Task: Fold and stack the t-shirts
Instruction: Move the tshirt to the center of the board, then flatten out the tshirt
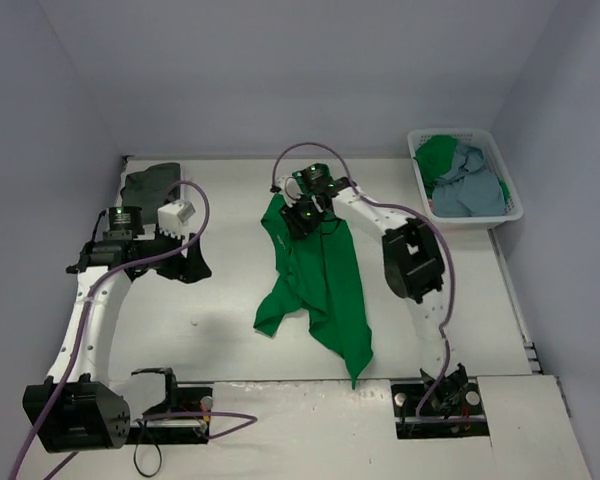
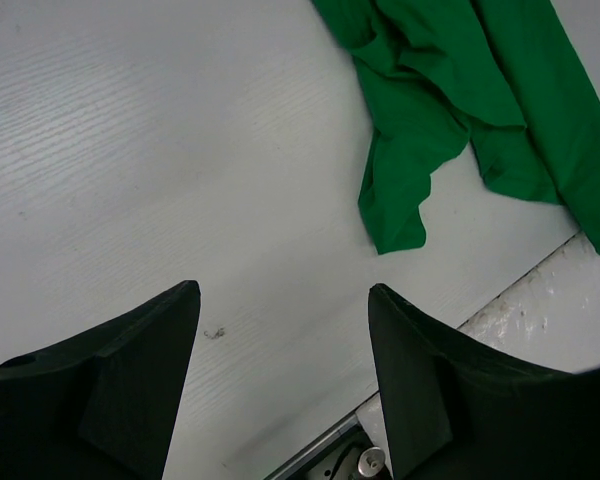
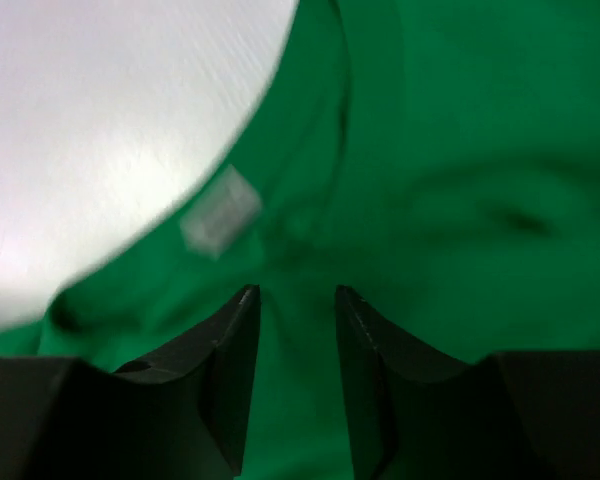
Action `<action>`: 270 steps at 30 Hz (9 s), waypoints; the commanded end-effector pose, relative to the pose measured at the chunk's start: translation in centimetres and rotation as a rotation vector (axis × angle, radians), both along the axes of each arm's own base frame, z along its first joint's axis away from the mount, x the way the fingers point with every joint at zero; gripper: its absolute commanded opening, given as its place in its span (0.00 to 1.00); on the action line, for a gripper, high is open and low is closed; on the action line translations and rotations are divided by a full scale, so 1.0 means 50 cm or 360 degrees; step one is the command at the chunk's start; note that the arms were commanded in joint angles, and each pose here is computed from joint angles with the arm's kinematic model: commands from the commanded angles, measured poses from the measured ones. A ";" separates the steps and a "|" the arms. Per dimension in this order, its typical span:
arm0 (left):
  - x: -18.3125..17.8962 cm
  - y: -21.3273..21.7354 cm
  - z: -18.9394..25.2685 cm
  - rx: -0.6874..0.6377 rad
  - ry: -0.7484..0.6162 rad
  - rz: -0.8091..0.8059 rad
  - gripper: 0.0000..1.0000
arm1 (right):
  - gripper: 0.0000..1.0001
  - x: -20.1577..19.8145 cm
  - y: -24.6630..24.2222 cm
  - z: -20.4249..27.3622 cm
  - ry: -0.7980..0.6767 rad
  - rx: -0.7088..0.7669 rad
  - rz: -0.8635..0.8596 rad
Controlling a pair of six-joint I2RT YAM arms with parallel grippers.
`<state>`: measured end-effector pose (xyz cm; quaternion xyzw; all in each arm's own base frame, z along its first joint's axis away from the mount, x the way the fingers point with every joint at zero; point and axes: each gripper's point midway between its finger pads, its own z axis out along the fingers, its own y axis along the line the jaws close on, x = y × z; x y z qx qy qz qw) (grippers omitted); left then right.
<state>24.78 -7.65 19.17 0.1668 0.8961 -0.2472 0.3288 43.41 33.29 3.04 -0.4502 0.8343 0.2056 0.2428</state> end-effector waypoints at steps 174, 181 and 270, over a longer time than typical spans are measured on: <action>0.219 -0.977 0.241 0.0628 -0.1769 -0.0790 0.73 | 0.00 -0.080 -0.709 0.346 -0.0540 0.0231 -0.1132; 0.258 -0.732 0.306 0.0830 -0.1674 -0.0636 0.73 | 0.00 -0.123 -0.616 0.268 -0.0397 0.0059 -0.0781; 0.200 -0.203 -0.053 -0.0007 0.0294 -0.0631 0.00 | 0.15 -0.559 -0.172 0.082 -0.0357 -0.0590 0.0826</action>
